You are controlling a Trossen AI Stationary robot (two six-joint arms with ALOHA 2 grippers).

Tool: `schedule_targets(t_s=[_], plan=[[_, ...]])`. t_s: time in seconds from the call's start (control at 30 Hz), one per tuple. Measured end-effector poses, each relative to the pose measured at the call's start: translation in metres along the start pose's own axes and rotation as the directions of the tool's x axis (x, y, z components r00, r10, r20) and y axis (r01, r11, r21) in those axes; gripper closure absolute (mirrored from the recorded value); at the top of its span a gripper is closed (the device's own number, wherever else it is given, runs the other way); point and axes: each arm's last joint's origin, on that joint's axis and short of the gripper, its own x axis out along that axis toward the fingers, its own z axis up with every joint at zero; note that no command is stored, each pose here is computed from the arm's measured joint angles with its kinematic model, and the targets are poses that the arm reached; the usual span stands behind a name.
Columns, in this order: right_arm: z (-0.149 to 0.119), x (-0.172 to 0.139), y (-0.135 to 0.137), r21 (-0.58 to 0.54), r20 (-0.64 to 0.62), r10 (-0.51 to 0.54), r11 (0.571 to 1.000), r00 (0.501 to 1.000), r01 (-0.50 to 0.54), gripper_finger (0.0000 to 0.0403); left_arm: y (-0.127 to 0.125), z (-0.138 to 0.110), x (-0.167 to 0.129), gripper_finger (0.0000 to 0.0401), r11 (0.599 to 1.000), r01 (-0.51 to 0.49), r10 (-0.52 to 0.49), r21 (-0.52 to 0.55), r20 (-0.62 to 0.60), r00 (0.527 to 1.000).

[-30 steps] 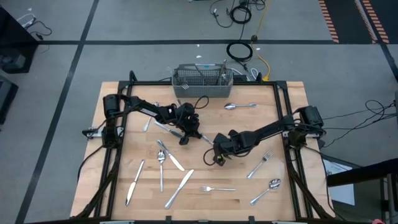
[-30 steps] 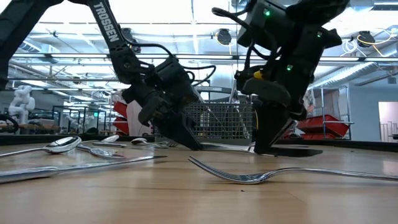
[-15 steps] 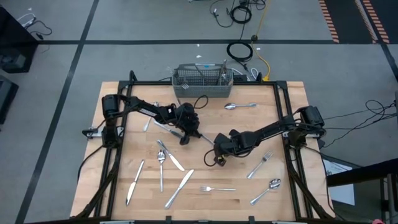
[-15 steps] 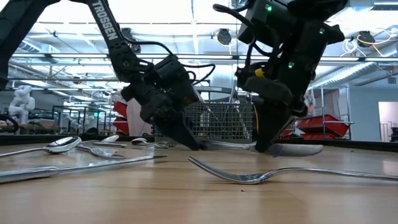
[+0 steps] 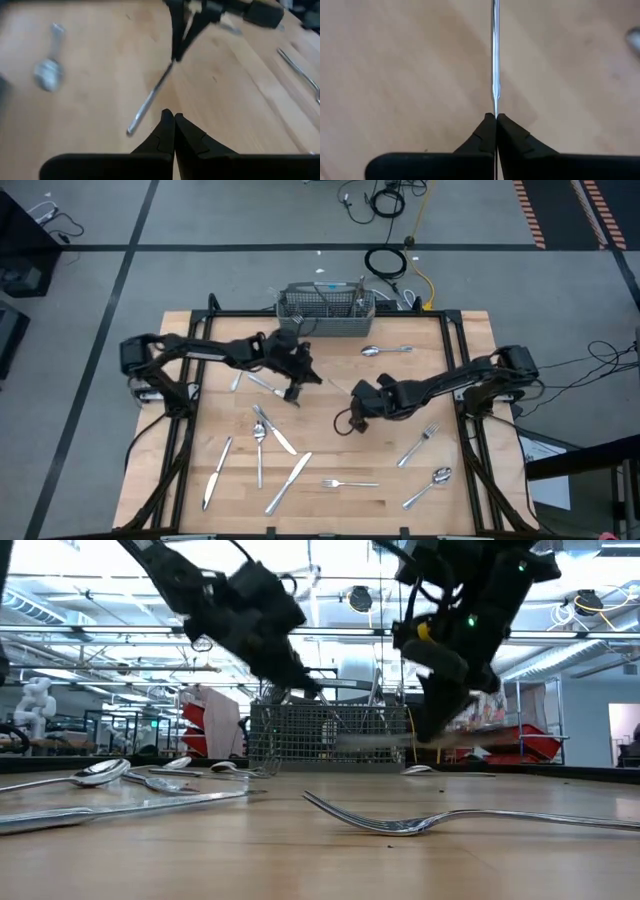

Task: Sort silverware
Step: Put the silver table knife into the silverware organizer

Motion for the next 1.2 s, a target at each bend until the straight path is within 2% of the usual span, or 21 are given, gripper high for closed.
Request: schedule_targets(t_s=[0.1,0.23,0.37,0.47,0.57,0.7,0.8,0.93,1.1,1.2], plan=[[0.016,-0.013,-0.015,0.0,0.062,-0.009,1.0,0.998,0.009,0.0402,-0.003,0.018,-0.021,0.0393,0.995,-0.089,0.087,0.032,0.06,0.994],[0.044,-0.033,-0.037,-0.075,0.106,-0.101,0.991,0.989,0.109,0.0402,-0.008,0.035,-0.049,0.0393,0.978,-0.204,0.197,0.049,0.114,0.974],[0.083,-0.053,-0.061,-0.176,0.137,-0.2,0.959,0.97,0.223,0.0402,-0.014,0.048,-0.072,0.0393,0.958,-0.281,0.268,0.059,0.174,0.948],[0.112,-0.069,-0.078,-0.219,0.186,-0.253,0.931,0.949,0.291,0.0402,-0.018,0.053,-0.084,0.0393,0.951,-0.302,0.286,0.06,0.193,0.938],[0.135,-0.083,-0.094,-0.206,0.255,-0.3,0.912,0.919,0.355,0.0402,-0.021,0.055,-0.094,0.0393,0.941,-0.335,0.319,0.054,0.191,0.928],[0.164,-0.095,-0.108,-0.104,0.428,-0.289,0.925,0.856,0.365,0.0403,-0.025,0.056,-0.103,0.0393,0.931,-0.363,0.348,0.049,0.191,0.918],[0.182,-0.095,-0.117,-0.031,0.568,-0.236,0.951,0.789,0.307,0.0403,-0.027,0.057,-0.108,0.0393,0.926,-0.374,0.359,0.046,0.19,0.914],[0.192,-0.083,-0.128,0.065,0.723,-0.174,0.981,0.668,0.185,0.0403,-0.028,0.057,-0.112,0.0393,0.918,-0.395,0.382,0.041,0.184,0.906],[0.174,-0.053,-0.138,0.165,0.84,-0.145,0.986,0.522,0.007,0.0403,-0.028,0.058,-0.114,0.0393,0.916,-0.399,0.386,0.04,0.187,0.903],[0.155,-0.035,-0.144,0.205,0.867,-0.143,0.976,0.478,-0.079,0.0403,-0.028,0.058,-0.115,0.0393,0.91,-0.413,0.399,0.038,0.187,0.898]])
